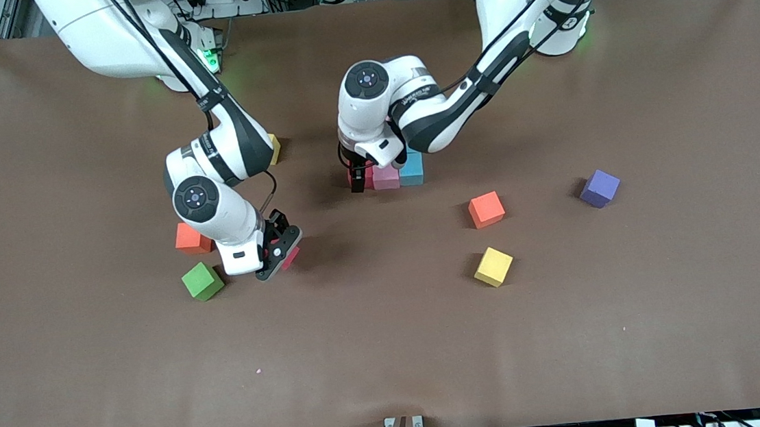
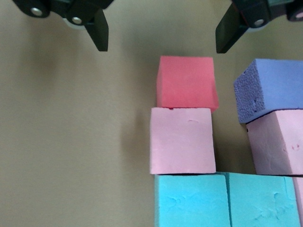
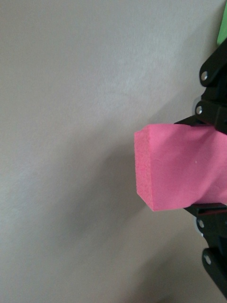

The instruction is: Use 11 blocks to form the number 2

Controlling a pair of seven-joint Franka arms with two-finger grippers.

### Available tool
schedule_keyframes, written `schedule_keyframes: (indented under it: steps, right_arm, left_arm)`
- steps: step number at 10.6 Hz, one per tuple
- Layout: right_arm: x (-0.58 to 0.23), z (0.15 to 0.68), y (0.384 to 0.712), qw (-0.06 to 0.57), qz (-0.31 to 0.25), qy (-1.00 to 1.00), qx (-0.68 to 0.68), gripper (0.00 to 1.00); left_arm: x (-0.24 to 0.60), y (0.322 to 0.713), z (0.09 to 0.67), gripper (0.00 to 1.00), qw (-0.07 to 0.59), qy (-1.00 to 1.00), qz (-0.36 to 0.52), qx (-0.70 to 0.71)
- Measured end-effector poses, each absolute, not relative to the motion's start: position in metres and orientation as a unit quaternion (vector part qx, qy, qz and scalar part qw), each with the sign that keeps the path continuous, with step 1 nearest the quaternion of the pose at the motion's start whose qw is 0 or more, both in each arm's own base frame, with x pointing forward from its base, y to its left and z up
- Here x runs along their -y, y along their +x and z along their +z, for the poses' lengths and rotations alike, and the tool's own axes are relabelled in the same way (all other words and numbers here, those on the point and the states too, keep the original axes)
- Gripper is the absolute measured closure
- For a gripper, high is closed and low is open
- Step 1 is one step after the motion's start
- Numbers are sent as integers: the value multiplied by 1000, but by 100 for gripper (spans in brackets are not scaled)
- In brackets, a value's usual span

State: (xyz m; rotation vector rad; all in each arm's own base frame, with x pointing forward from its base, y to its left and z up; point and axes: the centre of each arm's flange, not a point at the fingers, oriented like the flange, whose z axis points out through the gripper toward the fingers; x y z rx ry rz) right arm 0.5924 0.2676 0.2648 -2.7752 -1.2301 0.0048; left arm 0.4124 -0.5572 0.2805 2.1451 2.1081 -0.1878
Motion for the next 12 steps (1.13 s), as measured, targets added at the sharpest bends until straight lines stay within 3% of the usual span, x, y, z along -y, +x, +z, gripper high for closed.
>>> schedule_keyframes:
  steps: [3,8,12]
  right_arm:
    - [-276,264,588,61,6,-928,369,41]
    - [-311,268,566,62,15,-963,261,41]
    - [-382,286,520,62,14,-989,135,41]
  left_arm:
    - [544,432,304,0,81,707,-50,-701]
    - [503,466,320,0,55,757,-19,-650]
    - [470,494,329,0,46,797,-7,-602]
